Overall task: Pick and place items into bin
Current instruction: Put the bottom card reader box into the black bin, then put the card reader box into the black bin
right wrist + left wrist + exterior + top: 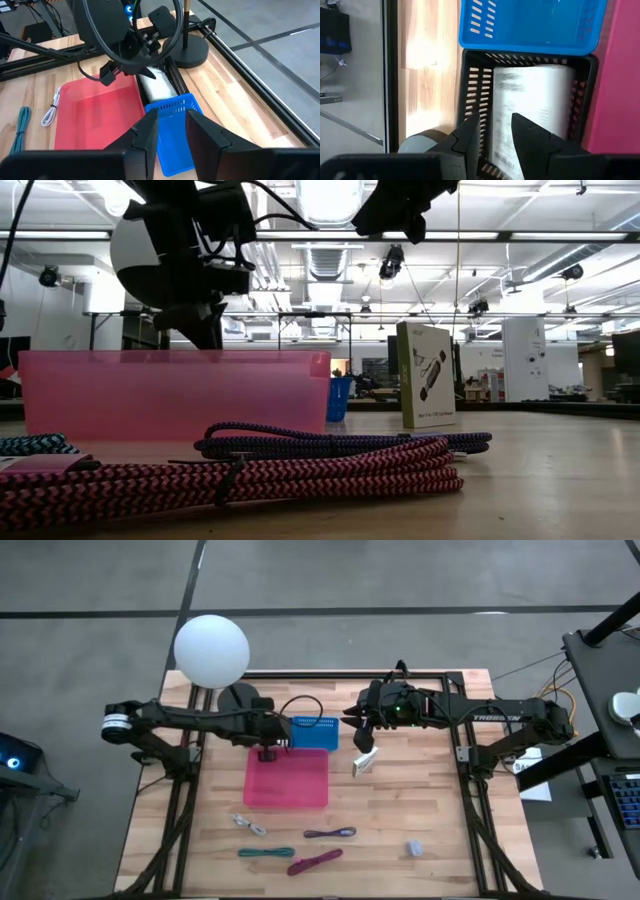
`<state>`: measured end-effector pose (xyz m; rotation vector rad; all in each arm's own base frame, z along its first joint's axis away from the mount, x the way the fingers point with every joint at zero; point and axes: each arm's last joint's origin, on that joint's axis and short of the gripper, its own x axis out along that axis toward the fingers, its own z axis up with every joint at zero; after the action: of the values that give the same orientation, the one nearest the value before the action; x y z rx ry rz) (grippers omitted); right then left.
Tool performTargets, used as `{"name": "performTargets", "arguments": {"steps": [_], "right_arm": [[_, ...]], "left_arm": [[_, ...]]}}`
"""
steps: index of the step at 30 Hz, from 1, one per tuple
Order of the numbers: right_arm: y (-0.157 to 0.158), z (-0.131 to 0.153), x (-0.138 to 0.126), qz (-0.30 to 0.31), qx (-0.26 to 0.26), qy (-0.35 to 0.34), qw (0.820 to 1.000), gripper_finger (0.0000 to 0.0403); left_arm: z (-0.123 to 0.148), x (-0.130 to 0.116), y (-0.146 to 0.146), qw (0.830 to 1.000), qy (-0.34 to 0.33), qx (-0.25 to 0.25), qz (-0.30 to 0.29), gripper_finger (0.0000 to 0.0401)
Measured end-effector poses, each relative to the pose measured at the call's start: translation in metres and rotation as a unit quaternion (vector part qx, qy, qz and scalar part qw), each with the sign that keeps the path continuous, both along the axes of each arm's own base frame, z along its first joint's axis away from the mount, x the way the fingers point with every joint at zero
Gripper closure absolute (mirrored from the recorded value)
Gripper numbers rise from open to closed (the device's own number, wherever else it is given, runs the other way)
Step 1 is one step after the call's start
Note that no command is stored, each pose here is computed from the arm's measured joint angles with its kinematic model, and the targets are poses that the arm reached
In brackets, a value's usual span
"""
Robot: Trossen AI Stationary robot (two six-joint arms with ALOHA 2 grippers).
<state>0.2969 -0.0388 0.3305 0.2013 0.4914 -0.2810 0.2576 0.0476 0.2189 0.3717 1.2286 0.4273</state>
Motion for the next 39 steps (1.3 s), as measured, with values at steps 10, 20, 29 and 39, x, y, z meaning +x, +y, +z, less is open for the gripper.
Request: {"name": "performTargets", "arguments": {"steps": [10,20,29,39], "right_arm": [[0.0,0.0,0.0,0.0,0.001,0.0,1.0,0.0325],[0.0,0.0,0.0,0.0,0.001,-0.001,1.0,0.0318],[0.002,-0.004,-0.002,0.05,-0.039,0.034,0.997,0.0299],[0.005,-0.012,-0.014,0.107,-0.07,0.141,0.982,0.0238]], "left_arm": [[0.025,0.008,0.001,0.999,-0.044,0.006,0.0,0.0305],[0.064,0.021,0.003,0.991,-0.13,0.001,0.028,0.0305],[0.086,0.022,0.001,0.97,-0.224,-0.083,0.036,0.0305],[0.103,0.016,-0.003,0.944,-0.301,-0.136,0.014,0.0305]]}}
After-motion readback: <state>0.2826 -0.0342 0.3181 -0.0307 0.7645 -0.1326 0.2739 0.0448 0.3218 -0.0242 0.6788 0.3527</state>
